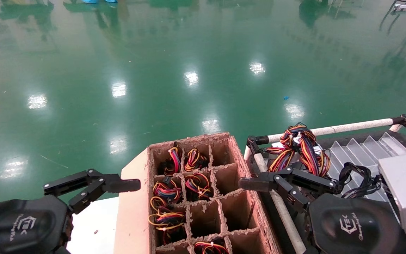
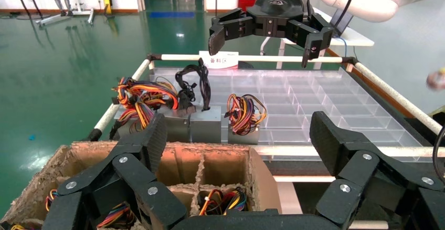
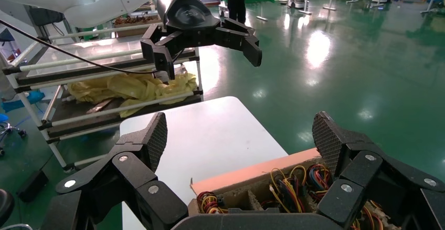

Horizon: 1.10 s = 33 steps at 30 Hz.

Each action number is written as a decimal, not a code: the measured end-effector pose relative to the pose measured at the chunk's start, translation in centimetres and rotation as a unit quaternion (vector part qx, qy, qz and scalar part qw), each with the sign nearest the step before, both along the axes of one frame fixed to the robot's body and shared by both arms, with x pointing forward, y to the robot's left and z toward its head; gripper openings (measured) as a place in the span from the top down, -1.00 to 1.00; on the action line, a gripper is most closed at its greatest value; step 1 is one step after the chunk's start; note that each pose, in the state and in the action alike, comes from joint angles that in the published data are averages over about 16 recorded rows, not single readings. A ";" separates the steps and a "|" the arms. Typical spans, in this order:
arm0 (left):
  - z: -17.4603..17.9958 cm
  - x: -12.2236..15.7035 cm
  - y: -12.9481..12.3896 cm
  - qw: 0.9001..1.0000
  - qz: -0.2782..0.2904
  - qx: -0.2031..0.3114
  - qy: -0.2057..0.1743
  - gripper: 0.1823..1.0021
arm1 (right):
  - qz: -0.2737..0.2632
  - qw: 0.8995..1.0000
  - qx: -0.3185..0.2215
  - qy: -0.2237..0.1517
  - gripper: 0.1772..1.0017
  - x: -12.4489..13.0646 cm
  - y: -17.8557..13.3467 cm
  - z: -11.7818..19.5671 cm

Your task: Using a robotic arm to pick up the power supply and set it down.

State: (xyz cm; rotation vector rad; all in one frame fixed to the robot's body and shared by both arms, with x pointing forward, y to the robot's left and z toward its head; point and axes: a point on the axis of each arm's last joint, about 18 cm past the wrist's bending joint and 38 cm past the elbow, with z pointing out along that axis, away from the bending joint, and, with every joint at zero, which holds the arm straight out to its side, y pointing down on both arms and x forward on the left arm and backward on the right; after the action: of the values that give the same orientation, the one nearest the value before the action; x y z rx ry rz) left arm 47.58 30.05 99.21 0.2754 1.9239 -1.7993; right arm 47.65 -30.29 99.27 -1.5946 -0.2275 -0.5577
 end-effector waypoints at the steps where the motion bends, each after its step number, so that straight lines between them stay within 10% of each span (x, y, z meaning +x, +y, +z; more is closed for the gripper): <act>1: 0.0 0.0 0.0 1.000 0.000 0.000 0.000 -0.97 | 0.000 1.000 0.000 0.000 -1.00 0.0 0.0 0.0; 13: 0.0 0.0 0.0 1.000 0.000 0.000 0.000 -0.77 | 0.000 1.000 0.000 0.000 -1.00 0.0 0.0 0.0; 33: 0.0 0.0 0.0 1.000 0.000 0.000 0.000 0.26 | -0.062 0.997 -0.051 0.007 -1.00 3.9 1.4 -1.0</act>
State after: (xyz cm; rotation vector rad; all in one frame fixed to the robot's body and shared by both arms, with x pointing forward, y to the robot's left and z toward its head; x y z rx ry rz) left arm 47.59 30.06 99.21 0.2755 1.9238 -1.7994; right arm 51.55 -28.89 98.30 -1.7203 -0.1491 -0.6395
